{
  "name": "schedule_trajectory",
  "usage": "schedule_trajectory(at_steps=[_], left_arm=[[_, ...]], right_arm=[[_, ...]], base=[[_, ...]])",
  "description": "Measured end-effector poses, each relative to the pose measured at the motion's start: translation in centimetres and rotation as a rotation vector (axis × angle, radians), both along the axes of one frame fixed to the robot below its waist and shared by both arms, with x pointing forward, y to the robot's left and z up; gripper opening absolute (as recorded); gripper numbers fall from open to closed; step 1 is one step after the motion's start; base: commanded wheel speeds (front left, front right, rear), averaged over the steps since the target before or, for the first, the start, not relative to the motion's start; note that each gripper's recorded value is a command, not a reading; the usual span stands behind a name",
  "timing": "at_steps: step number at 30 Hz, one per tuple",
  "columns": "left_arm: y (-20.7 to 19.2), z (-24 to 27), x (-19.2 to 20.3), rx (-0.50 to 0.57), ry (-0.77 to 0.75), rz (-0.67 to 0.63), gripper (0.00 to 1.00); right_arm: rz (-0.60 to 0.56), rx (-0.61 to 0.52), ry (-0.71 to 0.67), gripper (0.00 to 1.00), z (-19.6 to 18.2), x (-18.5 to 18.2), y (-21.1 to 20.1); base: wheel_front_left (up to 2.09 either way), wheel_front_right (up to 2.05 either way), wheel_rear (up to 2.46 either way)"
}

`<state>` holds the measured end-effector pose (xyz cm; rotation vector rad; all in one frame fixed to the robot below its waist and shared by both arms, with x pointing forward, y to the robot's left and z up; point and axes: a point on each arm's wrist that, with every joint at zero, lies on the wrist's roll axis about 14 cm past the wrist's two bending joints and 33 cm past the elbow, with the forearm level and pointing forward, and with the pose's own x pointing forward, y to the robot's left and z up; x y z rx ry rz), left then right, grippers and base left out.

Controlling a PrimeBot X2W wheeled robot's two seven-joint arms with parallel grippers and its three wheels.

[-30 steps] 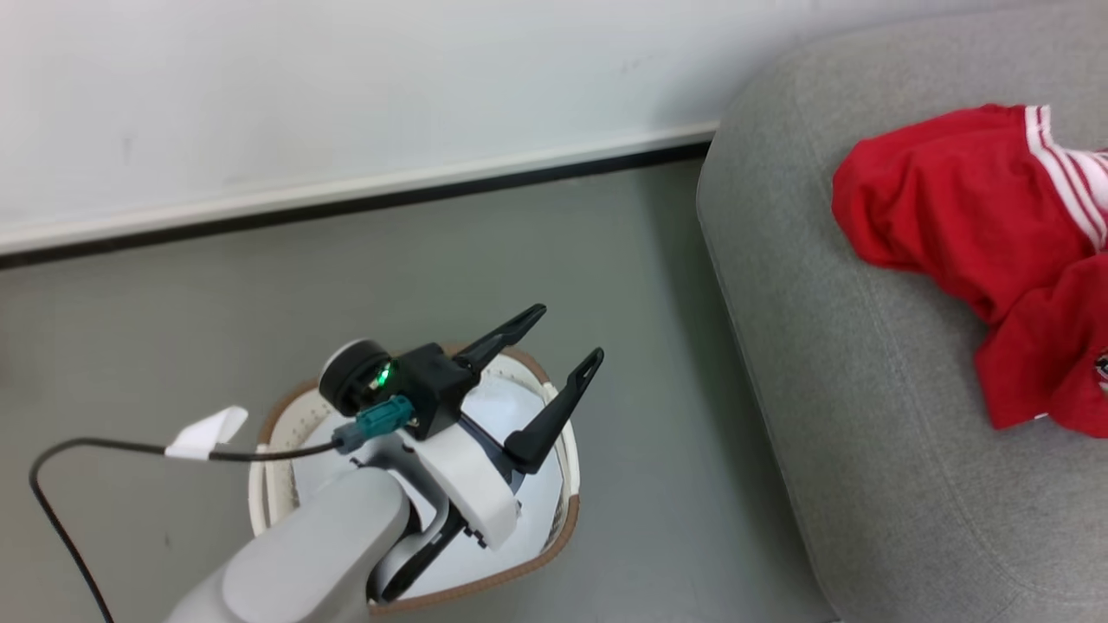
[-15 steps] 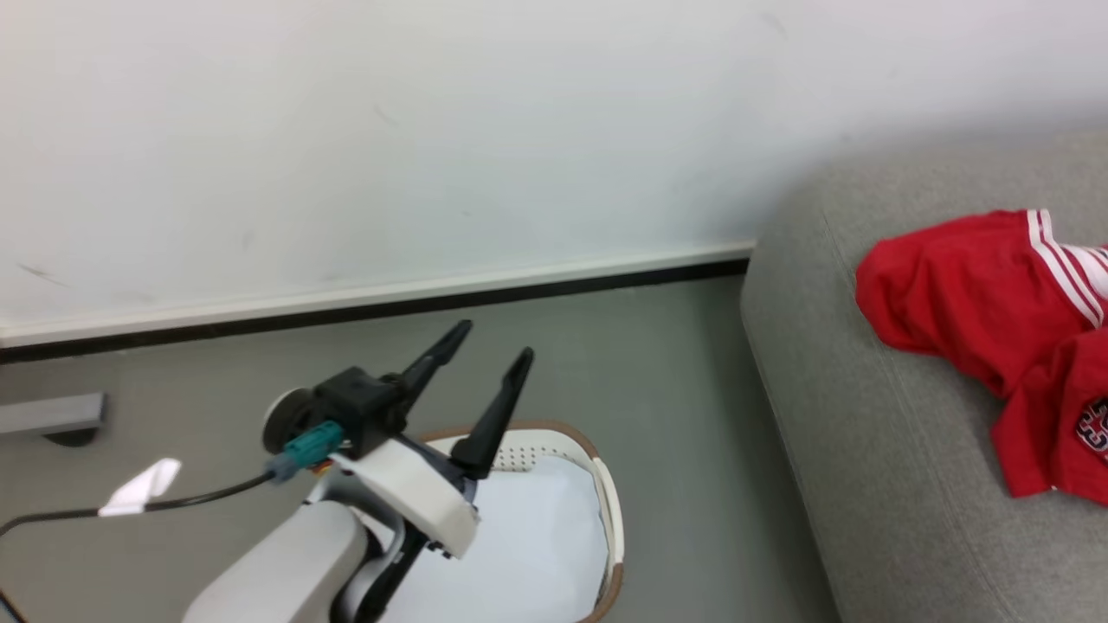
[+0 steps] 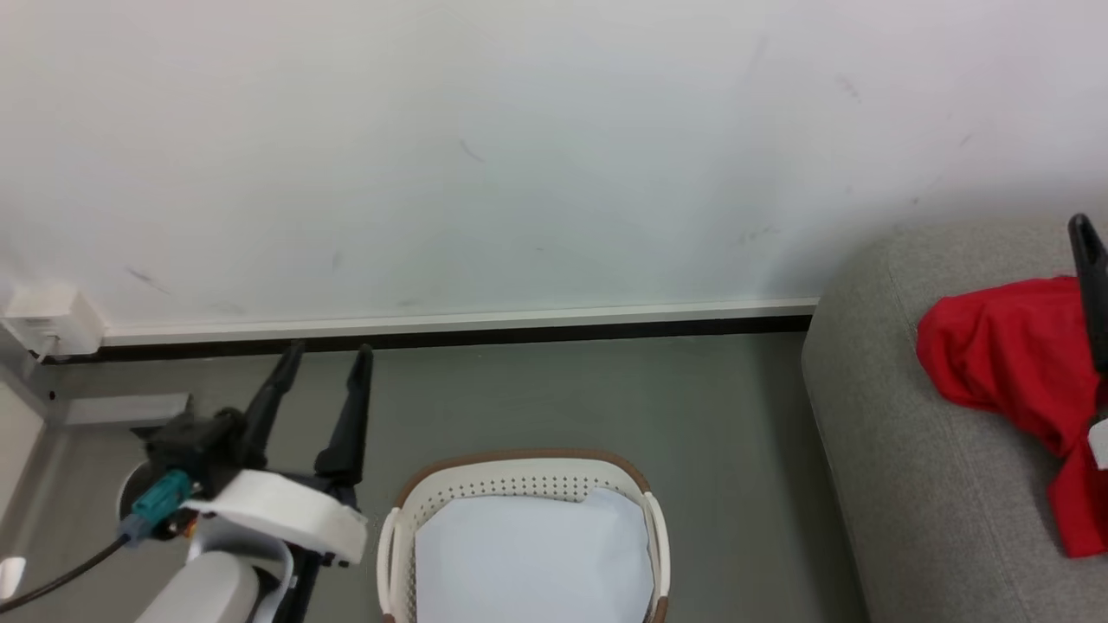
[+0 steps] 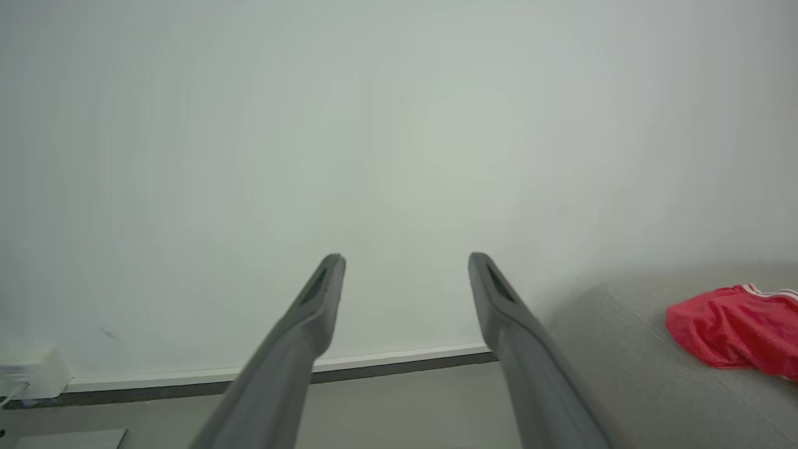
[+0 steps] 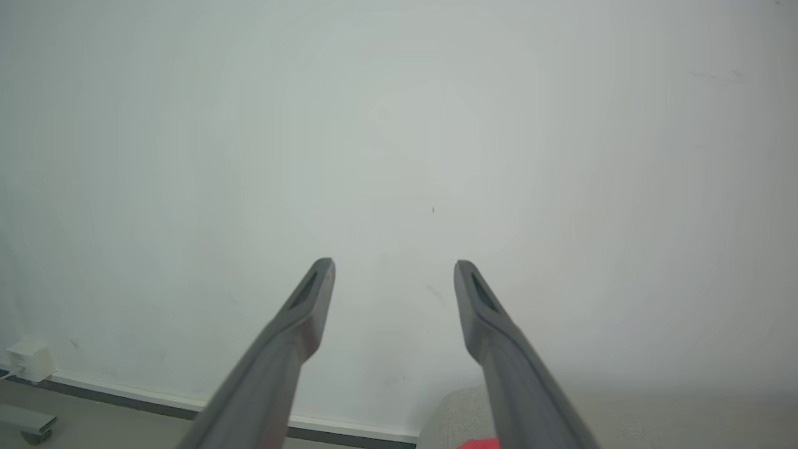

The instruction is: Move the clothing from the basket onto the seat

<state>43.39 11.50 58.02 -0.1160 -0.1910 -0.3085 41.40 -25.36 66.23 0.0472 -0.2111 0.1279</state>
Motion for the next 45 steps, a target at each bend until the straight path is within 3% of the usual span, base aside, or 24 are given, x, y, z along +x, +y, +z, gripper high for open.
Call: schedule_trajectory(at_steps=[5,10,21,45], left_arm=[[4.5,-0.3,-1.4,-0.025,-0.001,0.160,1.00],[7.4,-2.4,-2.9,-0.070,0.048,0.252,1.00],[7.8,-6.1,-4.3,-0.043,0.123,0.271,1.00],[7.7,-8.2,-5.2,-0.031,0.167,0.273,1.00]], right_arm=[[-0.008,0.061,-0.028,1.00,-2.9,-0.6,1.8],[0.004,0.112,0.029,1.00,-7.5,-1.5,4.0],[0.010,0.176,0.137,1.00,-14.6,-3.2,6.8],[0.036,0.159,0.094,1.00,-13.4,-3.2,8.3]], base=[[0.00,0.00,0.00],[0.00,0.00,0.00],[0.00,0.00,0.00],[0.00,0.00,0.00]])
